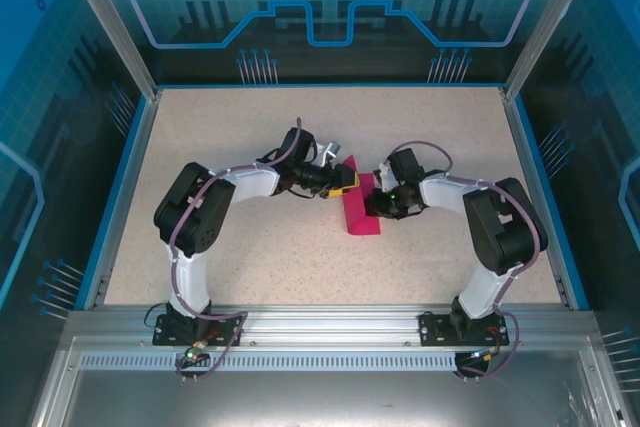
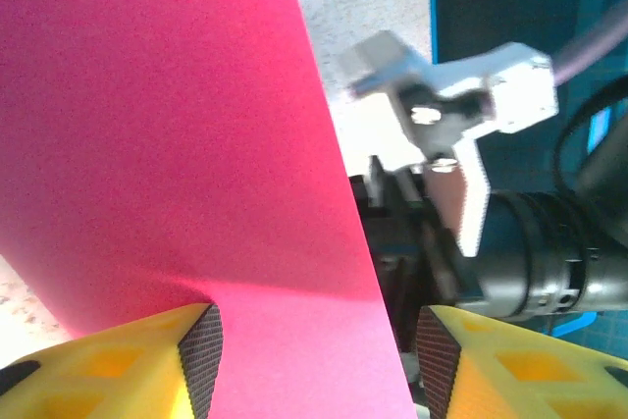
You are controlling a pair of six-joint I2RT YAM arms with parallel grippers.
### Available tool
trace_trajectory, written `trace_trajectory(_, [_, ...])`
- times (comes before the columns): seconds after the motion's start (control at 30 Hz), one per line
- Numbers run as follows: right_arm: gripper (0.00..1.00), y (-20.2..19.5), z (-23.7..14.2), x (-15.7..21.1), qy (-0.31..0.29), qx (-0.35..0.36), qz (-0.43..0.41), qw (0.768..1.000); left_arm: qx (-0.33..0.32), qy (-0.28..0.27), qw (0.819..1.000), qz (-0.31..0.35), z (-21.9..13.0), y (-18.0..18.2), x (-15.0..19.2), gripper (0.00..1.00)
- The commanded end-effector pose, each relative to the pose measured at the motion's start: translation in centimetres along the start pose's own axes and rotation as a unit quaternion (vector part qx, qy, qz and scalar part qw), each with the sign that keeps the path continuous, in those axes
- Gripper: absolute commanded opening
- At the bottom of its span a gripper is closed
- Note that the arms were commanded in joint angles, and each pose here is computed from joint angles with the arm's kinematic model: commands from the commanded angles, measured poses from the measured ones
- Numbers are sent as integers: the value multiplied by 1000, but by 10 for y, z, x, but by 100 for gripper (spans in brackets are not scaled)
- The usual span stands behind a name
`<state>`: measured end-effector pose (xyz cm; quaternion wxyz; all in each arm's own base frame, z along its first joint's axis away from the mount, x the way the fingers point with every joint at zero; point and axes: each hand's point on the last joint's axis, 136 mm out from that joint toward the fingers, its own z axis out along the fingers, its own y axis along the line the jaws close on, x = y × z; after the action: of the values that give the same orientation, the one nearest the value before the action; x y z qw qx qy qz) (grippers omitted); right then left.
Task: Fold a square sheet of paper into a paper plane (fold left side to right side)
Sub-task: First fold in half a square sheet of paper at the center of the table.
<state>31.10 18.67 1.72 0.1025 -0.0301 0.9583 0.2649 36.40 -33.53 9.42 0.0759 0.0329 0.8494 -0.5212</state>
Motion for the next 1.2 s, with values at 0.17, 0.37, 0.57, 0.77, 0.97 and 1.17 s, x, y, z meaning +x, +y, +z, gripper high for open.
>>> trace_trajectory(0.17, [43,12,-54,-25,-82,-67,10,994,2,11,1000,-12,11,6,-2,51])
trace_trajectory(0.37, [53,44,-67,-36,-99,-157,2,983,-6,19,1000,-10,14,8,0,48])
trace_trajectory(0.57, [53,47,-53,-44,-77,-181,24,980,-8,21,1000,-8,14,8,1,46])
trace_trajectory(0.77, [47,46,-38,-50,-57,-184,35,981,-10,23,1000,-9,14,9,4,45])
trace_trajectory(0.97, [16,41,-31,-47,-43,-180,43,982,-14,23,1000,-5,12,8,6,45])
trace_trajectory(1.17, [0,22,-26,-35,-32,-135,52,989,-40,4,999,0,-4,6,7,50])
